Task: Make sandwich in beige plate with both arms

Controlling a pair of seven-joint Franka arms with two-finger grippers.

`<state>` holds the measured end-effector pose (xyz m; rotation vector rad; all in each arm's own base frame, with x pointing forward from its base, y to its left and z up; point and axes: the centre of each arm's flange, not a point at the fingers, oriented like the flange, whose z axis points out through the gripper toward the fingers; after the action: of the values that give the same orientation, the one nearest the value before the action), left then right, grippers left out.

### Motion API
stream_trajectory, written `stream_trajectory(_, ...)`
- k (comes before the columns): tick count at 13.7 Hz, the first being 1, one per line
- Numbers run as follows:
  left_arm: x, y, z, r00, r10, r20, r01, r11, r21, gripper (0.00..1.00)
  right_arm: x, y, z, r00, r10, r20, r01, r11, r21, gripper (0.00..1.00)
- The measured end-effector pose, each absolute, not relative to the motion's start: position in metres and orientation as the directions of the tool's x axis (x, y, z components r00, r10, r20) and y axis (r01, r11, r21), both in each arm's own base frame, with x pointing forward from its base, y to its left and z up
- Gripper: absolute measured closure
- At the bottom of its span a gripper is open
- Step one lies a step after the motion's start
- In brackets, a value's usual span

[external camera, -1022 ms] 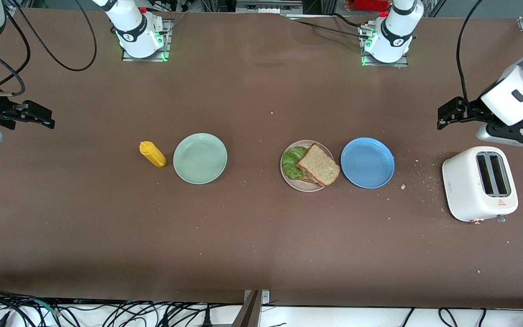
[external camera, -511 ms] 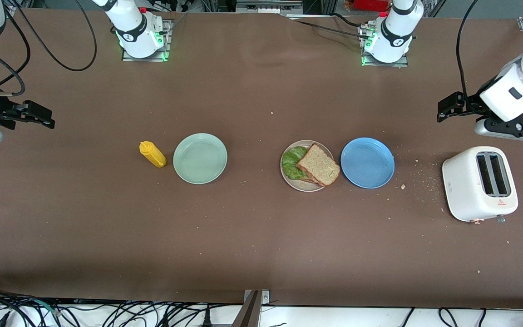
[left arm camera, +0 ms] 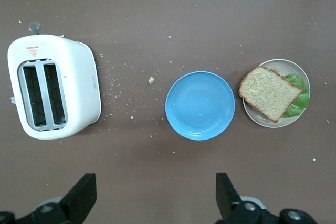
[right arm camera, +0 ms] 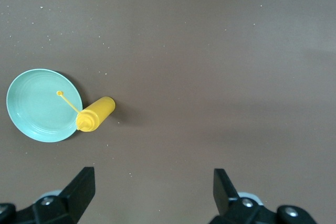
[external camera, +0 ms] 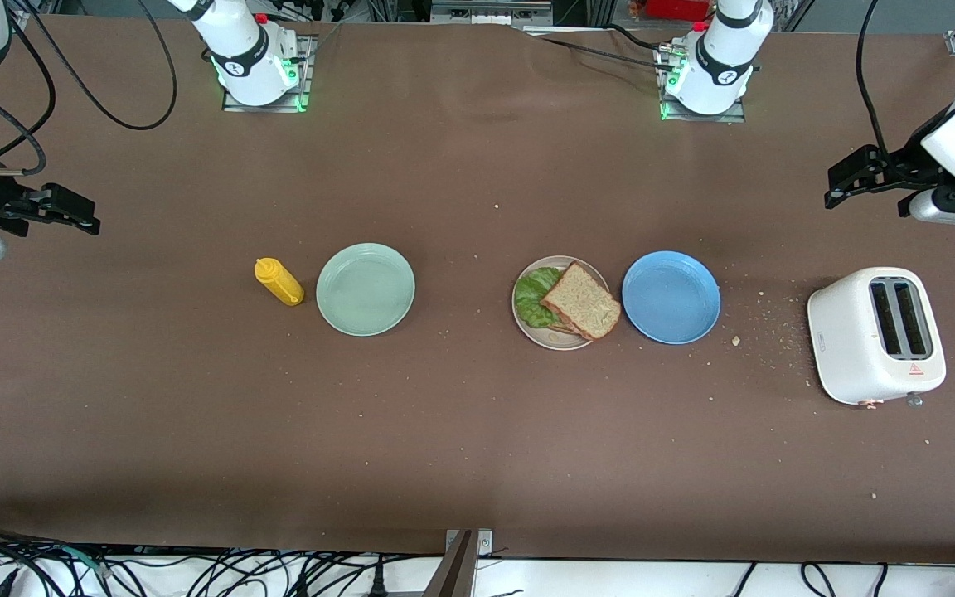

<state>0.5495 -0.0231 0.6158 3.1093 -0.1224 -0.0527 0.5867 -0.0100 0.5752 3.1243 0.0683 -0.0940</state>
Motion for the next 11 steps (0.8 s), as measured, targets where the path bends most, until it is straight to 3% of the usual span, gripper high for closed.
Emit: stream_trajectory(11,0.5485,-0.0251,0.6155,0.996,-0.082,-0.034,-0.081,-0.996,0.03,0.0,0.5867,-0.01,0.5752,0.997,0.043,-0.06,0.044,-0.999,0.014,0.0)
